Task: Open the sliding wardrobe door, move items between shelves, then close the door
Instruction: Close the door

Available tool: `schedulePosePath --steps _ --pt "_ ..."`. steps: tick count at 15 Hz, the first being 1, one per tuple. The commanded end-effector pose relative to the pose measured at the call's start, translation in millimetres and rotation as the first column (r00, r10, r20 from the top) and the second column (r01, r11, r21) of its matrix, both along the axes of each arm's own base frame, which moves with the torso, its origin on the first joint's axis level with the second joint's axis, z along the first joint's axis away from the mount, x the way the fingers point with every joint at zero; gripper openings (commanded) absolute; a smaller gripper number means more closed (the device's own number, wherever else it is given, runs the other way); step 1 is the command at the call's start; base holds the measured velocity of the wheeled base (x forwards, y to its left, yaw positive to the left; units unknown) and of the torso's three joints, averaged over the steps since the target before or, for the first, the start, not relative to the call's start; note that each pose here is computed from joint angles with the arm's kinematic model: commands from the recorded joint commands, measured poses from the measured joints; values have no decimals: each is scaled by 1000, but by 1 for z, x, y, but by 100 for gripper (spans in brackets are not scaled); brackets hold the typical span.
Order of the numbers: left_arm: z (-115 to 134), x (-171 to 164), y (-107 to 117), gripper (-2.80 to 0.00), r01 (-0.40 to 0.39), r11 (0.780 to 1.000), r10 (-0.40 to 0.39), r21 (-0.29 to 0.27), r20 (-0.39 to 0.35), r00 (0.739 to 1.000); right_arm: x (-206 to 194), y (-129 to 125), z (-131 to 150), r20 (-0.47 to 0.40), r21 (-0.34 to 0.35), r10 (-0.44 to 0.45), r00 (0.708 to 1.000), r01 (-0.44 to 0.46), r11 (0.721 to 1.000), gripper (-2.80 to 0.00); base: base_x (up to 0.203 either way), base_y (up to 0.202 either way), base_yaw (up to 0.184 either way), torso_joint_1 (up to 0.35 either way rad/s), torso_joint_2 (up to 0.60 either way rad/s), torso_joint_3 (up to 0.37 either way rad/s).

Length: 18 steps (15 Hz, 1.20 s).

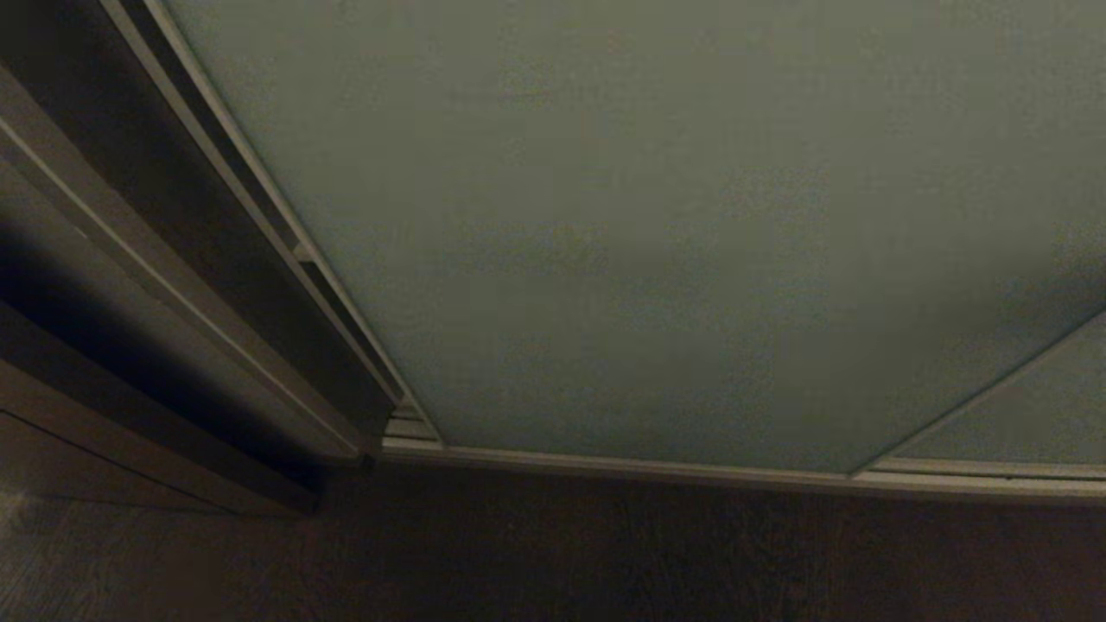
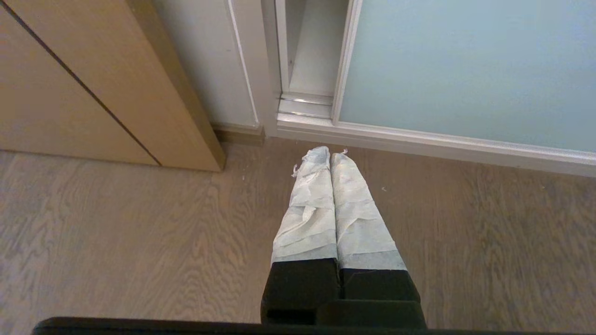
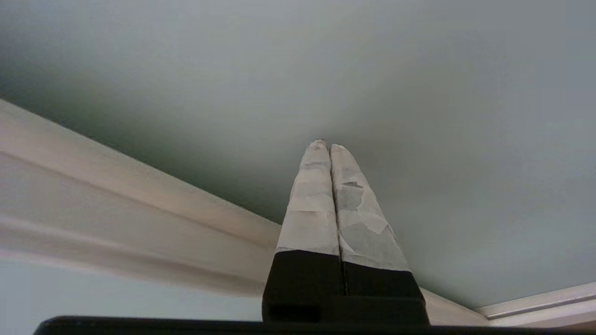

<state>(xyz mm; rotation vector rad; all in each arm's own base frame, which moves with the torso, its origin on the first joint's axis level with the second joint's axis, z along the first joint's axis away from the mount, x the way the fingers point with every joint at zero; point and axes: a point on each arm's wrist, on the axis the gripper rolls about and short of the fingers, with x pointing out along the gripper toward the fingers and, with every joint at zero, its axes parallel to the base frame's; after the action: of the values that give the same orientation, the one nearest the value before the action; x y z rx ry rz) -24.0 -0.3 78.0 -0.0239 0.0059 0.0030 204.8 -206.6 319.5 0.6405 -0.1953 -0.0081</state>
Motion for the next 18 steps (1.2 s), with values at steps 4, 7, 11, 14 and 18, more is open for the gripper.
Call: schedulePosePath --steps 4,7,11,14,18 --pt "0 0 0 -280 0 1000 0 -1 -2 1000 7 11 -2 -3 6 46 999 -46 999 -280 0 0 0 0 0 0" --pt "0 0 0 -280 0 1000 0 -1 0 1000 8 21 1 4 -1 73 997 -73 997 -280 0 0 0 0 0 0" --pt "0 0 0 -280 0 1000 0 -1 0 1000 4 38 4 11 -11 109 994 -109 994 -280 0 0 0 0 0 0" --pt "0 0 0 -280 0 1000 0 -1 0 1000 3 45 3 8 -6 126 992 -126 992 -280 0 0 0 0 0 0" --pt "0 0 0 -280 0 1000 0 -1 0 1000 2 56 0 6 -6 154 988 -154 988 -280 0 0 0 0 0 0"
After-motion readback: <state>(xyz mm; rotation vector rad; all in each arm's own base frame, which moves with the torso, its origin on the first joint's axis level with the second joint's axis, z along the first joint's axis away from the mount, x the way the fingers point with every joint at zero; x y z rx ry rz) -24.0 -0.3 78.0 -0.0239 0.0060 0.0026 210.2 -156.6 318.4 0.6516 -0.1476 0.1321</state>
